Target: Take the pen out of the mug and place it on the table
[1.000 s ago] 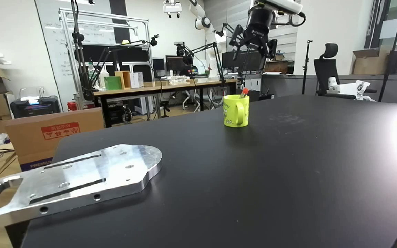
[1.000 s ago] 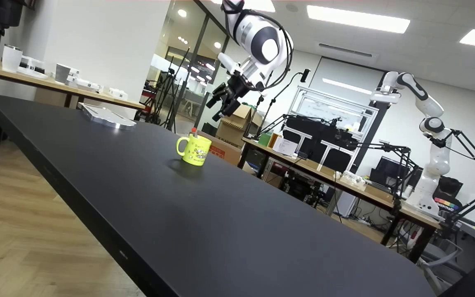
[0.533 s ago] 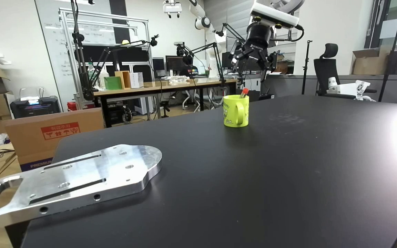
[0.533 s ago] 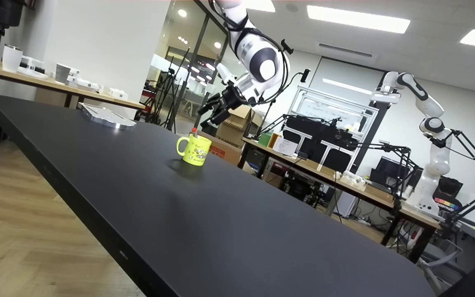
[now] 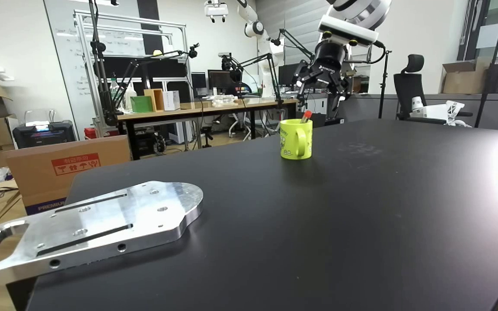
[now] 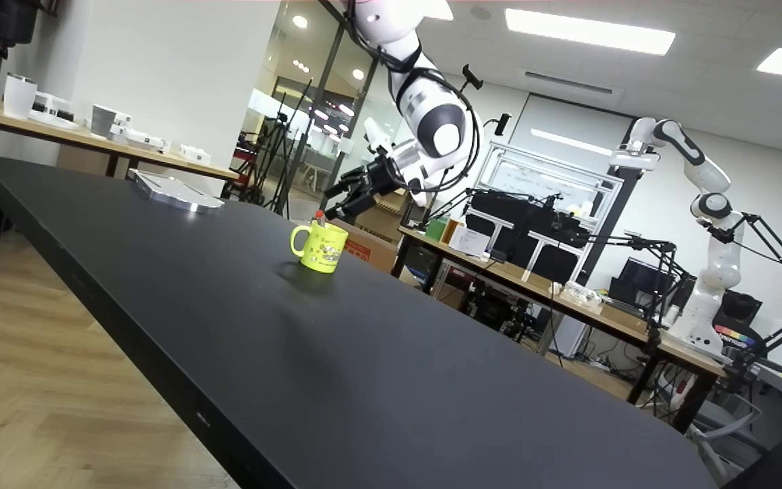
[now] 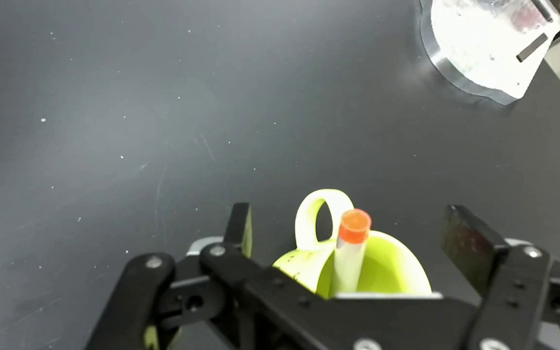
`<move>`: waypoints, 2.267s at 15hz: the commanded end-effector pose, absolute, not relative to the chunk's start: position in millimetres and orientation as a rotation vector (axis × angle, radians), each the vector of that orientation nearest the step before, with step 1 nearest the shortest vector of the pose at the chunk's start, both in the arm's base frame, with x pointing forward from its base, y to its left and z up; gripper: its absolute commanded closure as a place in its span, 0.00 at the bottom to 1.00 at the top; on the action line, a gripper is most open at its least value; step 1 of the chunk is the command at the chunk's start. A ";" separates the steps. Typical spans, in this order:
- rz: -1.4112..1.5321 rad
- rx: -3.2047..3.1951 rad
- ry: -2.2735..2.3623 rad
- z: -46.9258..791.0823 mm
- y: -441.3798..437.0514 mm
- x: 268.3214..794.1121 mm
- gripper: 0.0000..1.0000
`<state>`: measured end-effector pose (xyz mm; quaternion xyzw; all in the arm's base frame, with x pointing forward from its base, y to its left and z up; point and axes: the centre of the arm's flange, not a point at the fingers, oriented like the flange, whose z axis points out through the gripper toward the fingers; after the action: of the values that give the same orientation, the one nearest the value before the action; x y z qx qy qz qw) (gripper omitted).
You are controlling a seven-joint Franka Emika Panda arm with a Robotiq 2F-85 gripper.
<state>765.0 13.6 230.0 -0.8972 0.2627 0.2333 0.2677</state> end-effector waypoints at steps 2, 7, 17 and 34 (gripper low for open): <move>0.659 -2.383 0.728 223.6 20.9 805.3 0.00; 0.650 -2.400 0.715 210.0 27.1 805.3 0.33; 0.621 -2.460 0.679 213.3 36.6 803.5 0.51; 0.525 -2.529 0.696 208.7 26.9 807.5 0.74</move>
<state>774.5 27.2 206.1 -0.9171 0.2518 0.1988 0.2365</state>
